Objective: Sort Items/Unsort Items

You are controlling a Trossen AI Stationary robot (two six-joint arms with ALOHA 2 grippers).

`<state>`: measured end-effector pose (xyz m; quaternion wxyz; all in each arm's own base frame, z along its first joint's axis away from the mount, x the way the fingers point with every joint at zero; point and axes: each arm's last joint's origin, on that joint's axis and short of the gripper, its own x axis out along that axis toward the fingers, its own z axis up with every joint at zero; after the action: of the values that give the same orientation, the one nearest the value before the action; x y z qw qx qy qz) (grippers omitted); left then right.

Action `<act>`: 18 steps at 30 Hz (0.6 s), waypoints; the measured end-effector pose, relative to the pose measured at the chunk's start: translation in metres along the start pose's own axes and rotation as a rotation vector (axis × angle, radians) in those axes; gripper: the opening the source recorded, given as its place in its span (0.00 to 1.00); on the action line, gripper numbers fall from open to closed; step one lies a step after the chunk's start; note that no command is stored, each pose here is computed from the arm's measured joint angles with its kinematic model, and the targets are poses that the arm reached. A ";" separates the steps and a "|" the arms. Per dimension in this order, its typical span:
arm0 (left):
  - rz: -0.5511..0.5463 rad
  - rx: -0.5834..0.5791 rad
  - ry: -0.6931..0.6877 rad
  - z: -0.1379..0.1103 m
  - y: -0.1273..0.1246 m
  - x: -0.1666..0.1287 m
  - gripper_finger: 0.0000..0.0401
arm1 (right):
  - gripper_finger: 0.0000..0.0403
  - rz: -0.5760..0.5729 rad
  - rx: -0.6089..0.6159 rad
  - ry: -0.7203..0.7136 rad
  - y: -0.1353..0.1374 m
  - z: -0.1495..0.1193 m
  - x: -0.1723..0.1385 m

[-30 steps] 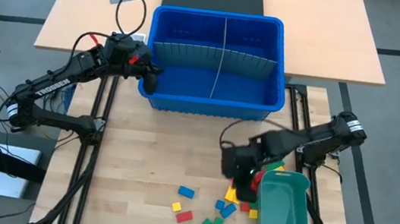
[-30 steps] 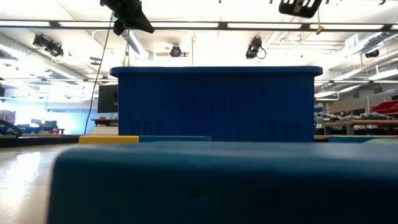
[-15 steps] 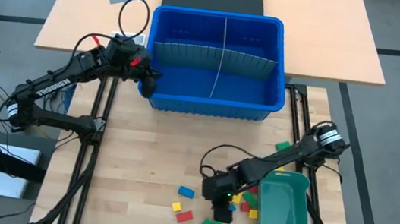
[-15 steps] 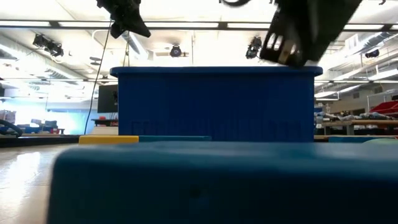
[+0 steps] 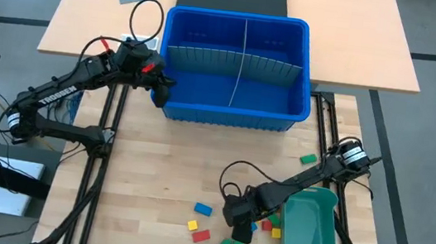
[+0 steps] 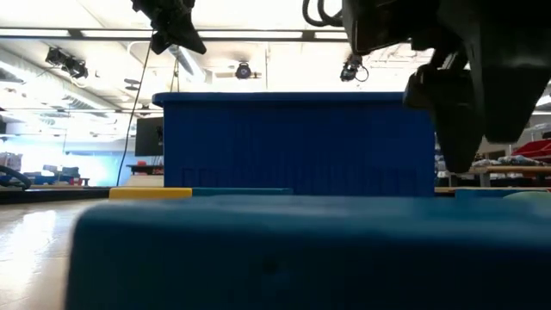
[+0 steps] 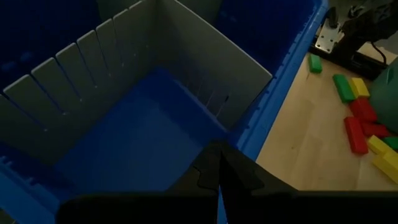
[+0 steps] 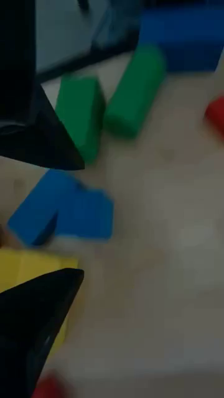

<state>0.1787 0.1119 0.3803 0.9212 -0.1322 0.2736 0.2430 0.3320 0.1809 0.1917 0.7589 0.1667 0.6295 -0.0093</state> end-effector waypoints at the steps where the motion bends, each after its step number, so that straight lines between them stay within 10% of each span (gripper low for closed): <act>1: 0.000 0.001 -0.001 0.000 0.000 0.000 0.03 | 0.67 -0.012 -0.012 -0.002 0.000 -0.001 0.000; 18: 0.000 -0.002 -0.001 0.000 0.000 0.000 0.03 | 0.60 0.054 -0.004 -0.025 -0.009 -0.012 0.028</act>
<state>0.1787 0.1119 0.3803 0.9212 -0.1328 0.2729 0.2435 0.3244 0.1814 0.1605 0.7670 0.1818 0.6152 0.0102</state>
